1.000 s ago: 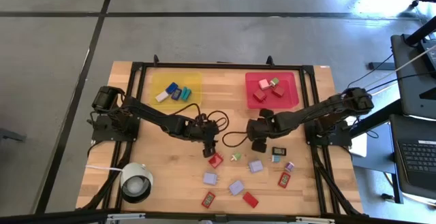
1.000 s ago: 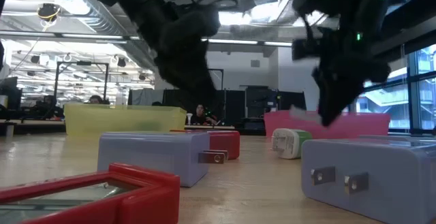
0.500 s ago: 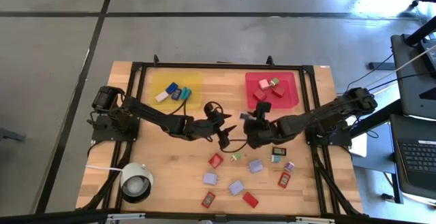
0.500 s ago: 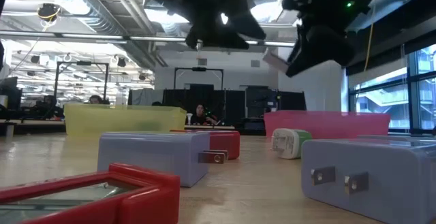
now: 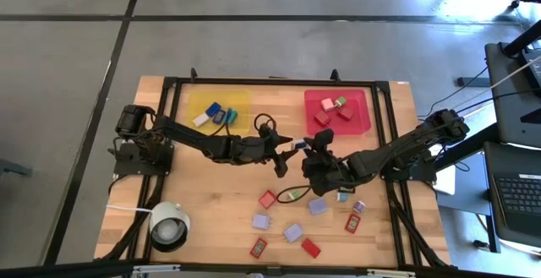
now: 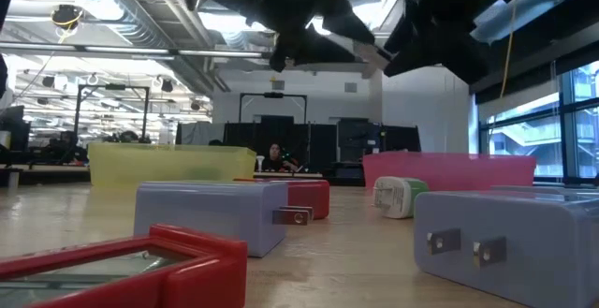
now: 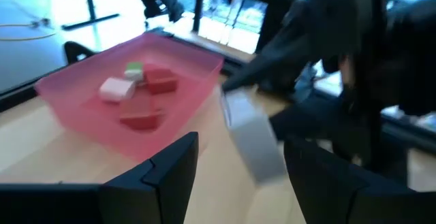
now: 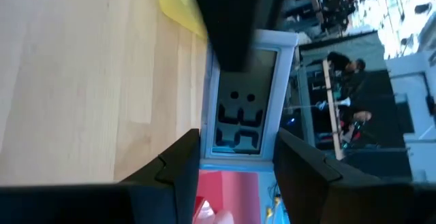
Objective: Pick & Place Office items
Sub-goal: Put the white digital clock into the yellow bin
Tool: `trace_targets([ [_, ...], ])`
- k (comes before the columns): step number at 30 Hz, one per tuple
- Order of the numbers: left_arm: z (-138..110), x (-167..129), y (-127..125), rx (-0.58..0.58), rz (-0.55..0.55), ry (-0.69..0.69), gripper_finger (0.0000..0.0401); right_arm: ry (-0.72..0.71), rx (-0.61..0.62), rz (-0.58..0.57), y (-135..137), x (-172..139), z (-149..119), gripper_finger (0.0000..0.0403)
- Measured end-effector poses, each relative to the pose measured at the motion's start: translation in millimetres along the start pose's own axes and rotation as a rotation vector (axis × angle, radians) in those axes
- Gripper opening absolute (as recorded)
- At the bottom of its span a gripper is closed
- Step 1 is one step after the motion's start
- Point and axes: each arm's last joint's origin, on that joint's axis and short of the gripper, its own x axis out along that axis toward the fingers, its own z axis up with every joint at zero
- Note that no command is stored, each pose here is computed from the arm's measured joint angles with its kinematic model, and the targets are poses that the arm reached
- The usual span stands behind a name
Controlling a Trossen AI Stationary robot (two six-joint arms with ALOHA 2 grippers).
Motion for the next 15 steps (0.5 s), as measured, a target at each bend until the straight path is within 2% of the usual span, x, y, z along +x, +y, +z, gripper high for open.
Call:
trace_targets([
  [9, 4.2, 2.6, 2.5, -0.047, -0.069, -0.004, 0.0208, -0.003, -0.012, -0.001, 0.0, -0.1, 0.4, 0.0159],
  [15, 6.2, 5.8, 7.7, -0.091, -0.137, 0.025, 0.0167, 0.000, -0.035, -0.022, -0.9, -0.4, 0.4, 0.0159],
])
